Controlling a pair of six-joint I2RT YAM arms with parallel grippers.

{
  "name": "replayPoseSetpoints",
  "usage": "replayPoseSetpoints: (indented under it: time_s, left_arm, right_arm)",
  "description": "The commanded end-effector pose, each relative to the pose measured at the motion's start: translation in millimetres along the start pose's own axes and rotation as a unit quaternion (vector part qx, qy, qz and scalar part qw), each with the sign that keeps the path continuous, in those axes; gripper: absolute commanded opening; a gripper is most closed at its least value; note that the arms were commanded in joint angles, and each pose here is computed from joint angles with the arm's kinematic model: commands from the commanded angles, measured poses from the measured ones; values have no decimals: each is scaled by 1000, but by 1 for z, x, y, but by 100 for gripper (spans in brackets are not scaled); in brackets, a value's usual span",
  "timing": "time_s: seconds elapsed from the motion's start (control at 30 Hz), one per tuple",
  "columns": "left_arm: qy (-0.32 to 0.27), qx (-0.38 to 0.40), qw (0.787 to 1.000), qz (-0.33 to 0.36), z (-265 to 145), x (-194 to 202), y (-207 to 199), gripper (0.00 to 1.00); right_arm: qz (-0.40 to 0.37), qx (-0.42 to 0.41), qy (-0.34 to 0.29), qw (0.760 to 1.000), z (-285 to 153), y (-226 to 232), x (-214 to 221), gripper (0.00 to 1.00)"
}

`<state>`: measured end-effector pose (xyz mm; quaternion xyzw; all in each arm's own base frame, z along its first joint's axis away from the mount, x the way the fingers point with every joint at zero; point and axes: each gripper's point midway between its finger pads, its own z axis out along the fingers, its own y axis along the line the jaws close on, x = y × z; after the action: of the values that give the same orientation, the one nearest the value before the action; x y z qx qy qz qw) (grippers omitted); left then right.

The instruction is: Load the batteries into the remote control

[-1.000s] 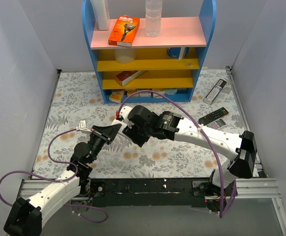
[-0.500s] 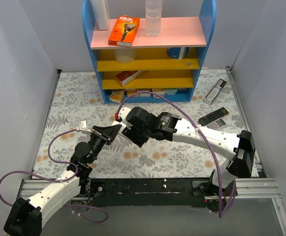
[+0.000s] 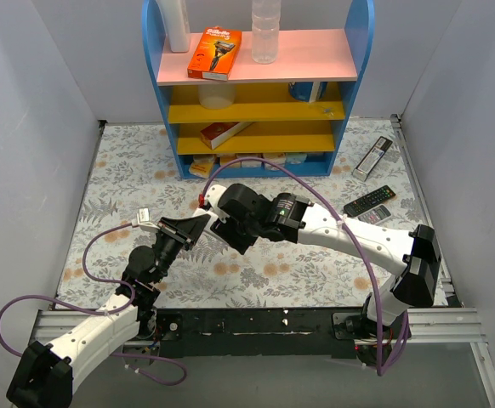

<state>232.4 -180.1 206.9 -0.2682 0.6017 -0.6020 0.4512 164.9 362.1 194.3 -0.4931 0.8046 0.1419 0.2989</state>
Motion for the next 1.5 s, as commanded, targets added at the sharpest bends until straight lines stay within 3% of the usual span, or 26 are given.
replayPoseSetpoints:
  time_s: [0.0,1.47]
  left_arm:
    - [-2,40,997,-67,-4,-3,-21,0]
    - [4,35,989,-147,-8,-2,-22,0]
  right_arm:
    - [12,0,-20,1000,1,1,-16,33]
    - [-3,-8,-75,997,-10,-3,-31,41]
